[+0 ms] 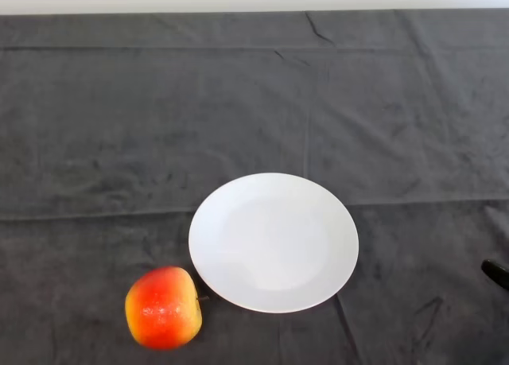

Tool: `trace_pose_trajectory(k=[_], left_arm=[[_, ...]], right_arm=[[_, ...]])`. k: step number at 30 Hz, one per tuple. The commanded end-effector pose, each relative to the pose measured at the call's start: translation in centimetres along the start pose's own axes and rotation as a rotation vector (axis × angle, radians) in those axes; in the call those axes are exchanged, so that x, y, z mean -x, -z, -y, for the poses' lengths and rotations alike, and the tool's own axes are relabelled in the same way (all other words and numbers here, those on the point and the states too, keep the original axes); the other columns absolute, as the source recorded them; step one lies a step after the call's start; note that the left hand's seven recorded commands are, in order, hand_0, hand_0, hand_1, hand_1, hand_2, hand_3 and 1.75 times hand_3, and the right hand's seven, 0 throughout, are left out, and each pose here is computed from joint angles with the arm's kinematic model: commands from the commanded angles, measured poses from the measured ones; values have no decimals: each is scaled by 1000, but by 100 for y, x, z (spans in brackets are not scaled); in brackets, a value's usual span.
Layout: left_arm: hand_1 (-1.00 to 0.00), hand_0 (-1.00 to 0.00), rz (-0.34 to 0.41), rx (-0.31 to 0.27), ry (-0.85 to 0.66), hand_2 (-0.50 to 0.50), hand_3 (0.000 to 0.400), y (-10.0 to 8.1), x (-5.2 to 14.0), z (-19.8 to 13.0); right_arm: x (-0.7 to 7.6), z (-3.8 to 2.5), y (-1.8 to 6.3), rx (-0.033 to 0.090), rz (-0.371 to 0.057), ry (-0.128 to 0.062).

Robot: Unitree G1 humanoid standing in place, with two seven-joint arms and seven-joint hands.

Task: Move the apple to the plate

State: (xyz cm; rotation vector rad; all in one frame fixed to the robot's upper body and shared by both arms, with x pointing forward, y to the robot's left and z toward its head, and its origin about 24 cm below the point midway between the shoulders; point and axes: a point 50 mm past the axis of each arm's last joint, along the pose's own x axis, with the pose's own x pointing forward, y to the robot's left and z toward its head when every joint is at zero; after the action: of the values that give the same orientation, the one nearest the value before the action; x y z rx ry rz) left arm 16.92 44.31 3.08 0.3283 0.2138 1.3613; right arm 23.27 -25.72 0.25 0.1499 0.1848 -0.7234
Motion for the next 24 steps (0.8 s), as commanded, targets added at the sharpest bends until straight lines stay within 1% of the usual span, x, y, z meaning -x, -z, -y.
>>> trace_pose_trajectory(k=[1,6,19,24], left_arm=[[0,0,111,-17,-3,0,0,-285,-110,-2],[0,0,144,-20,4,0,0,-403,-124,62],[0,0,278,-31,65,0,0,-715,-132,213],[0,0,318,-30,106,0,0,-817,-89,332]], right_arm=[[42,42,162,6,-81,11],[42,42,162,6,-81,11],[42,42,162,6,-81,11],[42,42,162,5,-81,11]])
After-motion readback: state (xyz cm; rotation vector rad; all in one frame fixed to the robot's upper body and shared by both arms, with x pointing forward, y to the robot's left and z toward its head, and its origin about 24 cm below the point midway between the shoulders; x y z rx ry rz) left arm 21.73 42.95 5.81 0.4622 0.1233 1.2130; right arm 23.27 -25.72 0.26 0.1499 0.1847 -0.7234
